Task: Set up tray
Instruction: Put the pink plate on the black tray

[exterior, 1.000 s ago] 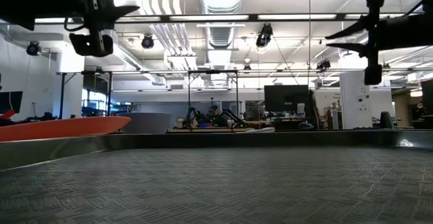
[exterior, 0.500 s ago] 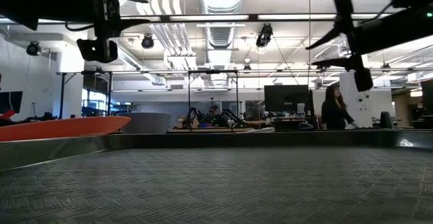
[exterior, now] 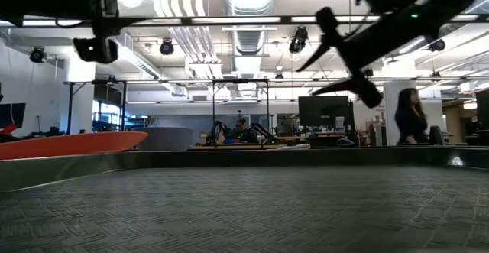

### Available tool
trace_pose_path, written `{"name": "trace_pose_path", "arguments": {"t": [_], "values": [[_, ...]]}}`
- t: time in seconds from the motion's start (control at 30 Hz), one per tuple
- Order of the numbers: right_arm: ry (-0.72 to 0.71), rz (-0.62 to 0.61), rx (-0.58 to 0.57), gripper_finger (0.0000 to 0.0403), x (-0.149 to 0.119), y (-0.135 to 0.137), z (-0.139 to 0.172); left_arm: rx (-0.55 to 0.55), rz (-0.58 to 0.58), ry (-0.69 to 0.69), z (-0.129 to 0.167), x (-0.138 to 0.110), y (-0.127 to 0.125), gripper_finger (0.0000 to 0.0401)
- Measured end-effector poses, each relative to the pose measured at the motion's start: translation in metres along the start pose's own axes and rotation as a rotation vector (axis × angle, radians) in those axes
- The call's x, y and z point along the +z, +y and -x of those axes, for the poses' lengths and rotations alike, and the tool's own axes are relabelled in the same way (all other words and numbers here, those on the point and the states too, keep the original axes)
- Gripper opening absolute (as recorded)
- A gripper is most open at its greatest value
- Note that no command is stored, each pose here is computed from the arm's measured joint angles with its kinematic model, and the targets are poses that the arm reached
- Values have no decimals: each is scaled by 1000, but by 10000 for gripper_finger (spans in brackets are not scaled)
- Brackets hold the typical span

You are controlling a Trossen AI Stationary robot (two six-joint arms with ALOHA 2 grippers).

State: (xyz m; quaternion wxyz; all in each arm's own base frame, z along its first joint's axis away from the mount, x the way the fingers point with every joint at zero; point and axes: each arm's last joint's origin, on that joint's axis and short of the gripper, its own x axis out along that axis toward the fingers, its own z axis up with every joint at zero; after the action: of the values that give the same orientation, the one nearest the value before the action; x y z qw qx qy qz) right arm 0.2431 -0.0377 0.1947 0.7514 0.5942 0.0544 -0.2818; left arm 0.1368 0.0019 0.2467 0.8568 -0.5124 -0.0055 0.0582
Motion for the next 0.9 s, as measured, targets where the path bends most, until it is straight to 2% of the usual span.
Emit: {"name": "trace_pose_path", "arguments": {"t": [0.13,0.27,0.33,0.5,0.7,0.8,0.9], "values": [[45,14,-40,219,8,11,-16,183,90,85,8,-8,17,123],[122,39,-105,219,18,11,-24,231,121,100,7,-9,19,123],[123,37,-134,219,22,13,-24,295,109,96,6,-6,15,122],[106,52,-129,219,30,17,-20,591,-46,182,1,3,2,107],[90,57,-127,219,35,17,-20,835,-320,416,-15,15,-20,93],[95,63,-131,219,35,16,-21,894,-425,528,-28,23,-31,92],[110,65,-132,219,35,15,-22,904,-466,603,-43,33,-40,92]]}}
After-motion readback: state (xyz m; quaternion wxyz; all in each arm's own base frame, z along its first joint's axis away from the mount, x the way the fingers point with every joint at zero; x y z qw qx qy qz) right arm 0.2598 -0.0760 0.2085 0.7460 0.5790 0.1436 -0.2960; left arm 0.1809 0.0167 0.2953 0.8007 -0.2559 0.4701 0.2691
